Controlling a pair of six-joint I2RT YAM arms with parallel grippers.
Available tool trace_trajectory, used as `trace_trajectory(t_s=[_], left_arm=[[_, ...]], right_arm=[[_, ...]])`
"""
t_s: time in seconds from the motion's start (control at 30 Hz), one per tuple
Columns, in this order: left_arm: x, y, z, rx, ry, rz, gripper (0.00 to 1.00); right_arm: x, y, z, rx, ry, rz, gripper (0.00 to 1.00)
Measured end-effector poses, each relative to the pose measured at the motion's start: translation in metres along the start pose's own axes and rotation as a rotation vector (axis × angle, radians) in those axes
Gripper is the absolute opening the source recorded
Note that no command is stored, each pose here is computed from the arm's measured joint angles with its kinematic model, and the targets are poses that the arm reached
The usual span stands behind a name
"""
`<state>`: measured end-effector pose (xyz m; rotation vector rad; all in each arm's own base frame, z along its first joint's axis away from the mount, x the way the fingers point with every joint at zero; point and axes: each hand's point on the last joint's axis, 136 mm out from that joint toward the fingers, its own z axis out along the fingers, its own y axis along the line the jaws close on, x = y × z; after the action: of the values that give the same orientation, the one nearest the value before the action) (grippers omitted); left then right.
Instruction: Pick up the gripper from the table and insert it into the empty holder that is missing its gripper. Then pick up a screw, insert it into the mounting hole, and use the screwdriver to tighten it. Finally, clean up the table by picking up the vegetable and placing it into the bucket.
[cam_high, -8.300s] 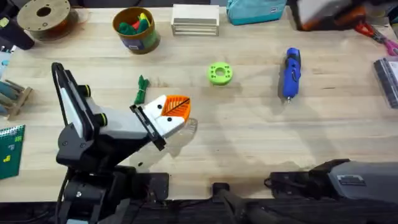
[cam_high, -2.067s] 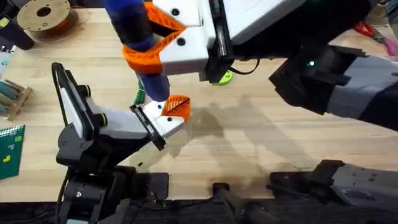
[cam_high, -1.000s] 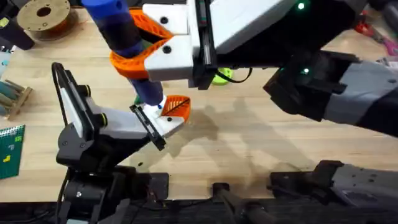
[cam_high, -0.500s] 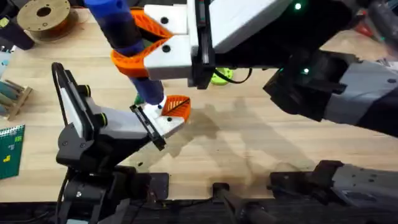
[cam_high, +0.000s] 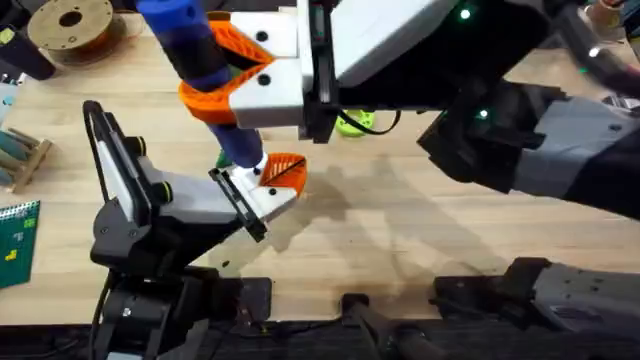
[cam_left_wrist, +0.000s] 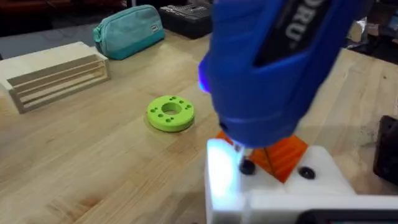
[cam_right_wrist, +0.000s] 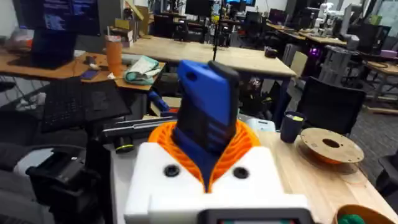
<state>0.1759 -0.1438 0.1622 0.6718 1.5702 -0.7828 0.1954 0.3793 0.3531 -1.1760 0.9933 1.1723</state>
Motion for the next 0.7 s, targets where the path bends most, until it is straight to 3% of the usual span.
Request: trace_trajectory(t_s=[0.7], left_arm=[[0.0,0.0,0.0,0.0,0.0,0.0,0.004]], right_arm=[[-0.013,0.001,0.0,-0.002,-0.049,-0.023,0.033]])
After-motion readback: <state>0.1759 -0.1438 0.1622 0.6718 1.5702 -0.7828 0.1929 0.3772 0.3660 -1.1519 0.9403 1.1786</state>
